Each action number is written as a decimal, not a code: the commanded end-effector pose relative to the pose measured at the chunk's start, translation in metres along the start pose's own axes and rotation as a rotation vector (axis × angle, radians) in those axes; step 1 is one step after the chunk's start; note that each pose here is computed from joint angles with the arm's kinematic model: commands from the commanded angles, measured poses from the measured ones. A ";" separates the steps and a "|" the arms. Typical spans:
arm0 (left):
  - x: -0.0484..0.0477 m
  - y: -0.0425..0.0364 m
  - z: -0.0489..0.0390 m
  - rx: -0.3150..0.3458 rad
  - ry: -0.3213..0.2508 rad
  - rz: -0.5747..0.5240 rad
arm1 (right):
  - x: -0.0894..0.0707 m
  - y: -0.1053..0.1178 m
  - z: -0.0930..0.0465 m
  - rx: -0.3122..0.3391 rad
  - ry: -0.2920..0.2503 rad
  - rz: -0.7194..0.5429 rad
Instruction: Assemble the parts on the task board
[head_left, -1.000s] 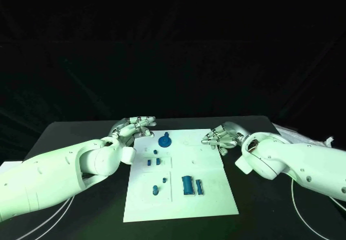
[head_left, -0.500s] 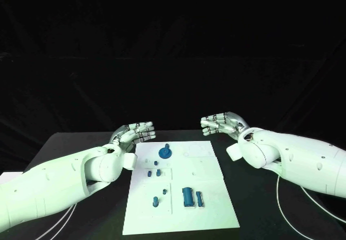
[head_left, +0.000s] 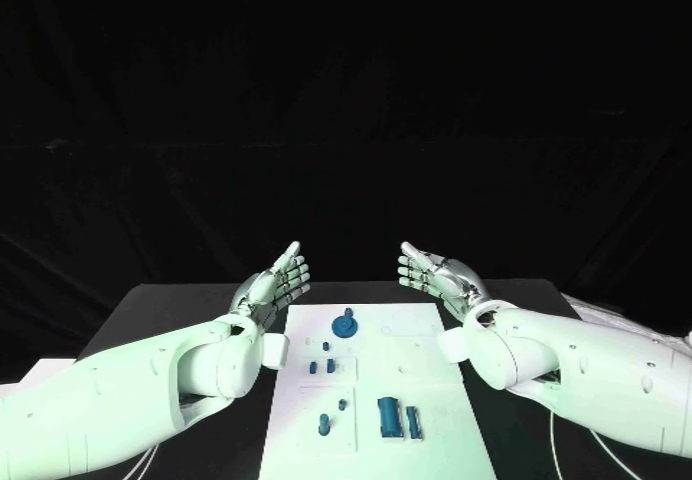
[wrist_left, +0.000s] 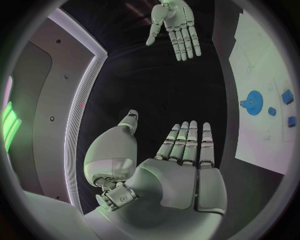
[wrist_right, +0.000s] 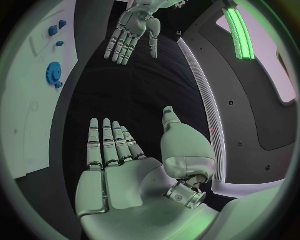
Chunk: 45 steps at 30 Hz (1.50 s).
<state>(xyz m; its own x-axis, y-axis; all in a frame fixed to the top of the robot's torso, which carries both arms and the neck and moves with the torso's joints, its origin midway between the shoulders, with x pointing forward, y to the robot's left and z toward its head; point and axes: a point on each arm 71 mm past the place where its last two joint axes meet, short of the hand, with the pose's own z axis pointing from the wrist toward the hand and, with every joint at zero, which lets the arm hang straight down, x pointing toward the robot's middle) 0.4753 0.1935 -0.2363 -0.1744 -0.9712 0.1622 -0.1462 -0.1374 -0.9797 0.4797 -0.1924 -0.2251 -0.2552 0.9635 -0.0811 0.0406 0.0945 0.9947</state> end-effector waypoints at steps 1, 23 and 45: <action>-0.0006 -0.0072 -0.0061 0.098 -0.122 0.104 | -0.004 0.002 -0.008 -0.054 -0.182 0.065; 0.0053 -0.0097 -0.0144 0.133 -0.169 0.143 | 0.005 0.000 -0.017 -0.054 -0.239 0.098; 0.0053 -0.0097 -0.0144 0.133 -0.169 0.143 | 0.005 0.000 -0.017 -0.054 -0.239 0.098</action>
<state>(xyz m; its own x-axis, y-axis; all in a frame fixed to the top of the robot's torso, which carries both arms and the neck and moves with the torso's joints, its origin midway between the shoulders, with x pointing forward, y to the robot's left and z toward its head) 0.4619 0.1937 -0.2268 -0.0127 -0.9998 0.0156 -0.0285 -0.0153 -0.9995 0.4620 -0.1932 -0.2257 -0.0132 0.9999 0.0109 0.0194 -0.0106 0.9998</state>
